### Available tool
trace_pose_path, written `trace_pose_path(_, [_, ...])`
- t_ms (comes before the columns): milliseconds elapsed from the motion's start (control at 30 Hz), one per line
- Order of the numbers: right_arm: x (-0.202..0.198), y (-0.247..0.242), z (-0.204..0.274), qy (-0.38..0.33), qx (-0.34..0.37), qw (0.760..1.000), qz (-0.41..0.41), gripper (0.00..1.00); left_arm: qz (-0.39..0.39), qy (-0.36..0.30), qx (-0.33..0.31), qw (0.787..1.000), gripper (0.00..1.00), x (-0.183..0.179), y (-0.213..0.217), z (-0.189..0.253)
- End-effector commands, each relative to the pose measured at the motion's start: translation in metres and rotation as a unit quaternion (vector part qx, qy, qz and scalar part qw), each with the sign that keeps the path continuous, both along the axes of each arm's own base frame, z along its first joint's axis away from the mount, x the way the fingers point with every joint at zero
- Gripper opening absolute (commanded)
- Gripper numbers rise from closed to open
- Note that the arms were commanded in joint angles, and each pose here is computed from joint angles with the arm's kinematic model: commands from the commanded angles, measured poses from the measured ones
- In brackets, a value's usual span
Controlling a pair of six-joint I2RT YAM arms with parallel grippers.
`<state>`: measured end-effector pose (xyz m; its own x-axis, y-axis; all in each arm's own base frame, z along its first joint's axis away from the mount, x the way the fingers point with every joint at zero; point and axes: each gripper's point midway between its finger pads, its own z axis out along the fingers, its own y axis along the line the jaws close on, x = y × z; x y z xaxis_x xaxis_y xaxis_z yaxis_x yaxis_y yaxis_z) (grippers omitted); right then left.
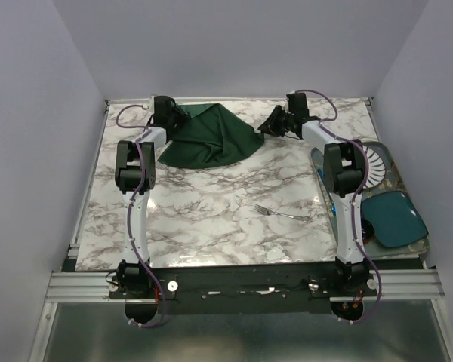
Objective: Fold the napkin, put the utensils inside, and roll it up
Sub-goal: Flatten the napkin out
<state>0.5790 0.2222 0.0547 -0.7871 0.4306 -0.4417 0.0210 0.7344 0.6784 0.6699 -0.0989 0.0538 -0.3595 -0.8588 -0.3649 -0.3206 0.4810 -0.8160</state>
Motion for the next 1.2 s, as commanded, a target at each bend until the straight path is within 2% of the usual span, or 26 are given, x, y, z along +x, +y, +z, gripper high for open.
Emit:
trace_pose_path(0, [0.012,0.006,-0.003,-0.006,0.008,1.0,0.009,0.21,0.007,-0.04,0.016,0.999,0.0,0.018,0.006,0.024])
trace_pose_path(67, [0.013,0.008,0.008,-0.014,0.014,1.0,0.017,0.12,-0.007,-0.065,0.026,0.998,0.0,0.022,0.005,0.048])
trace_pose_path(100, [0.013,0.009,0.024,-0.029,0.011,0.999,0.024,0.01,-0.019,-0.09,0.047,0.995,0.0,0.024,0.004,0.077])
trace_pose_path(167, [0.012,0.008,0.042,-0.047,0.004,0.998,0.031,0.01,-0.034,-0.115,0.071,0.99,0.0,0.021,0.003,0.109])
trace_pose_path(200, [0.009,0.006,0.052,-0.057,-0.008,0.998,0.039,0.01,-0.043,-0.137,0.09,0.986,0.0,0.016,0.004,0.142])
trace_pose_path(367, [-0.024,0.005,0.142,-0.134,-0.028,0.988,0.07,0.01,-0.045,-0.193,0.132,0.971,0.0,-0.021,0.01,0.233])
trace_pose_path(500, [-0.057,0.0,0.172,-0.165,-0.062,0.981,0.082,0.01,-0.049,-0.249,0.141,0.957,0.0,-0.07,0.011,0.306])
trace_pose_path(567, [-0.073,-0.003,0.178,-0.163,-0.064,0.981,0.086,0.03,-0.068,-0.264,0.137,0.952,0.0,-0.087,0.005,0.323])
trace_pose_path(667, [-0.097,0.008,0.182,-0.166,-0.048,0.977,0.129,0.21,-0.097,-0.289,0.132,0.943,0.0,-0.121,-0.005,0.353])
trace_pose_path(700, [-0.106,0.015,0.183,-0.178,-0.052,0.97,0.16,0.35,-0.119,-0.301,0.128,0.938,0.0,-0.138,-0.011,0.364])
trace_pose_path(767, [-0.127,0.039,0.185,-0.201,-0.054,0.953,0.221,0.5,-0.14,-0.307,0.127,0.933,0.0,-0.157,-0.02,0.372])
trace_pose_path(800, [-0.134,0.045,0.187,-0.236,-0.078,0.934,0.257,0.59,-0.159,-0.315,0.13,0.926,0.0,-0.175,-0.026,0.376])
trace_pose_path(867, [-0.15,0.068,0.193,-0.276,-0.092,0.905,0.31,0.65,-0.179,-0.315,0.128,0.923,0.0,-0.194,-0.035,0.377])
trace_pose_path(933, [-0.159,0.08,0.214,-0.341,-0.117,0.864,0.351,0.7,-0.213,-0.317,0.121,0.916,0.0,-0.219,-0.045,0.375])
trace_pose_path(1000, [-0.168,0.098,0.235,-0.397,-0.129,0.828,0.374,0.82,-0.235,-0.309,0.111,0.915,0.0,-0.237,-0.05,0.368])
trace_pose_path(1067, [-0.182,0.117,0.259,-0.443,-0.107,0.795,0.4,0.83,-0.263,-0.31,0.103,0.908,0.0,-0.252,-0.057,0.366])
trace_pose_path(1133, [-0.181,0.13,0.275,-0.475,-0.102,0.776,0.403,0.84,-0.279,-0.291,0.095,0.91,0.0,-0.268,-0.062,0.353])
trace_pose_path(1167, [-0.185,0.139,0.281,-0.485,-0.097,0.766,0.41,0.91,-0.283,-0.287,0.092,0.91,0.0,-0.273,-0.063,0.349])
